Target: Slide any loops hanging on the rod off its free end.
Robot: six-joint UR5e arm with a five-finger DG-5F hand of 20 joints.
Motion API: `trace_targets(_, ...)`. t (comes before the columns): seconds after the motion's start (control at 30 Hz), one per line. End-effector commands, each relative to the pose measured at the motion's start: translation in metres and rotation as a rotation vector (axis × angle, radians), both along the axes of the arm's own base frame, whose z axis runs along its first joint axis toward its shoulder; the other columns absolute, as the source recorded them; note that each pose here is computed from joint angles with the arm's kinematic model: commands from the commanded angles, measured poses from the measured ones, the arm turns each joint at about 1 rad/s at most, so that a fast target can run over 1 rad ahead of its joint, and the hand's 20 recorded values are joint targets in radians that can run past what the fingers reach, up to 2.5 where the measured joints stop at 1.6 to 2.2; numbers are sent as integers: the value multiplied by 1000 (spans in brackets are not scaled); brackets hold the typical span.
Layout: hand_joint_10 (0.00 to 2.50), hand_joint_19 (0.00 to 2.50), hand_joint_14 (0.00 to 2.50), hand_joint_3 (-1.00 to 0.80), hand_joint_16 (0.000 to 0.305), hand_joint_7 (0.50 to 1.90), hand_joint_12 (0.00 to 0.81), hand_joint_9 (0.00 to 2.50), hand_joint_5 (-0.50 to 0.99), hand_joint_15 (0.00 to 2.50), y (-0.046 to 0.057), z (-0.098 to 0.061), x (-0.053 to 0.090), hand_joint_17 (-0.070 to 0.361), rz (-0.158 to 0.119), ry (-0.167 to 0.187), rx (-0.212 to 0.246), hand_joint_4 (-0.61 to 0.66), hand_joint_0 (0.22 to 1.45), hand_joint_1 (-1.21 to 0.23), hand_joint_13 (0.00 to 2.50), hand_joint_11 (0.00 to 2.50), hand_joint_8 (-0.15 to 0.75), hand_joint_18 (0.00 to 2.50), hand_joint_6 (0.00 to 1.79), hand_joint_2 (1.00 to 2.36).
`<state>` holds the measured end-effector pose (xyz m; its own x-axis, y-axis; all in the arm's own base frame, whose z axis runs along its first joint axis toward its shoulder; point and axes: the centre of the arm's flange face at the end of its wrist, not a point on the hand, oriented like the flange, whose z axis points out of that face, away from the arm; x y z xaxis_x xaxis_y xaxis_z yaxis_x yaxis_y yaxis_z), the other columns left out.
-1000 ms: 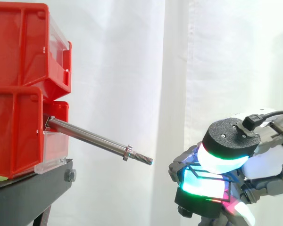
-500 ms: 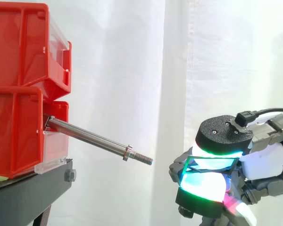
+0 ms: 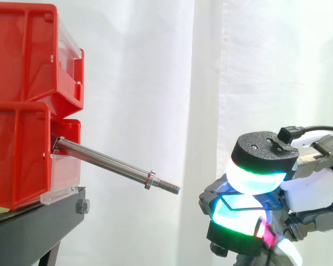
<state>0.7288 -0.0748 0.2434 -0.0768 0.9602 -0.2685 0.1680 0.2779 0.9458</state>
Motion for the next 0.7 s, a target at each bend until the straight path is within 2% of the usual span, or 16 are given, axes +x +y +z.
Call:
trace_targets(0.0,14,515,12,-227,57,1401,353,1031,-135,327,0,0,0,129,0,0,0,261,567,-600,761,567,336,690,863,1021)
trace_targets(0.3,16,514,12,-62,58,1448,357,1018,-137,322,0,0,0,130,0,0,0,263,562,-730,762,572,341,700,865,1029)
trace_targets(0.57,14,510,13,-39,58,1411,357,1028,-135,318,0,0,0,130,0,0,0,216,553,-715,765,582,340,711,874,1028)
trace_targets(0.67,16,518,12,-108,58,1405,358,1030,-135,326,1,0,0,131,2,0,0,236,548,-671,758,573,336,705,867,1025)
